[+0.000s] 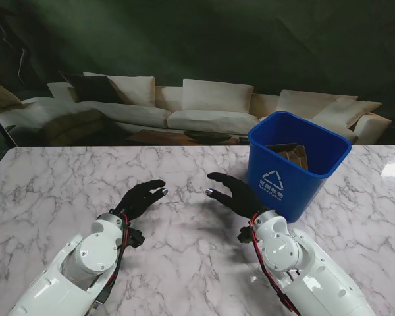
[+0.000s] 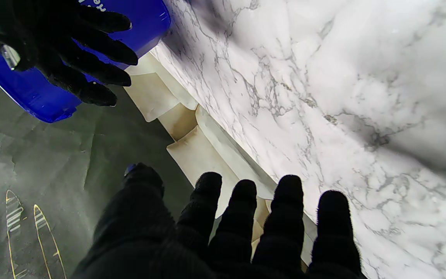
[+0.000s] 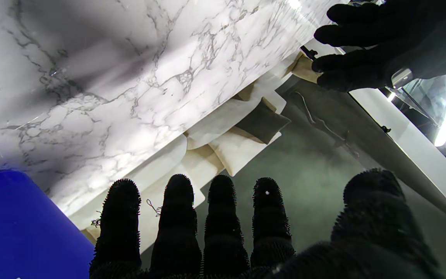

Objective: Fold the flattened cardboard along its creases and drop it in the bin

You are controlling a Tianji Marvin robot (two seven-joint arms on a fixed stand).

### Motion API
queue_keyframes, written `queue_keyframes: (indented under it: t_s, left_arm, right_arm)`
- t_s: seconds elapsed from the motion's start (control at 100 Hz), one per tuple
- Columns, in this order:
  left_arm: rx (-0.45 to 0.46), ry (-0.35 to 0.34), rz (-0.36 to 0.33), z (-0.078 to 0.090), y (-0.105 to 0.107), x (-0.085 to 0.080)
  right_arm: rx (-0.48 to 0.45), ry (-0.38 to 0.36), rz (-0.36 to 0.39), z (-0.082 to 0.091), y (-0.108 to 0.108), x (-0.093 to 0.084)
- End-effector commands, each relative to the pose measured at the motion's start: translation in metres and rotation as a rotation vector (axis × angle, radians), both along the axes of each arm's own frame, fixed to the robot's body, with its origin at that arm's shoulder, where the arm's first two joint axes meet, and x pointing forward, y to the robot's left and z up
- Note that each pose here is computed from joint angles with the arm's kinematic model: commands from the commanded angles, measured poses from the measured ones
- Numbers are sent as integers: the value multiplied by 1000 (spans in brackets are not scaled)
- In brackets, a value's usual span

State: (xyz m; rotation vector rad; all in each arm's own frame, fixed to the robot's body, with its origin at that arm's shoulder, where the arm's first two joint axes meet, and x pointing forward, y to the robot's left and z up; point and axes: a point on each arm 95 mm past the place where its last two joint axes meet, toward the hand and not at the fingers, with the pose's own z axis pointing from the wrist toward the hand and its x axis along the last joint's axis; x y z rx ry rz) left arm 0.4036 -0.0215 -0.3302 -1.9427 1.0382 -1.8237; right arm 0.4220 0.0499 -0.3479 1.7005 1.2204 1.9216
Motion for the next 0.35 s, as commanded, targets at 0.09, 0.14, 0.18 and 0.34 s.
queue_keyframes:
  t_s: [0.09,0.14,0.18,0.34]
  left_arm:
    - [0,1,-17,0,0,-1]
    - [-1,-4,-16,1,0,-1]
    - [-3,-6,-16,1,1,-1]
    - [-3,-3,-14,0,2,2]
  right_arm:
    - [-9,-2,5,-1,-3,-2]
    - [-8,-2,6,-1,-4,-2]
    - [-8,-1,6,-1,-4,-2]
    - [-3,-1,10,-1,-3,-3]
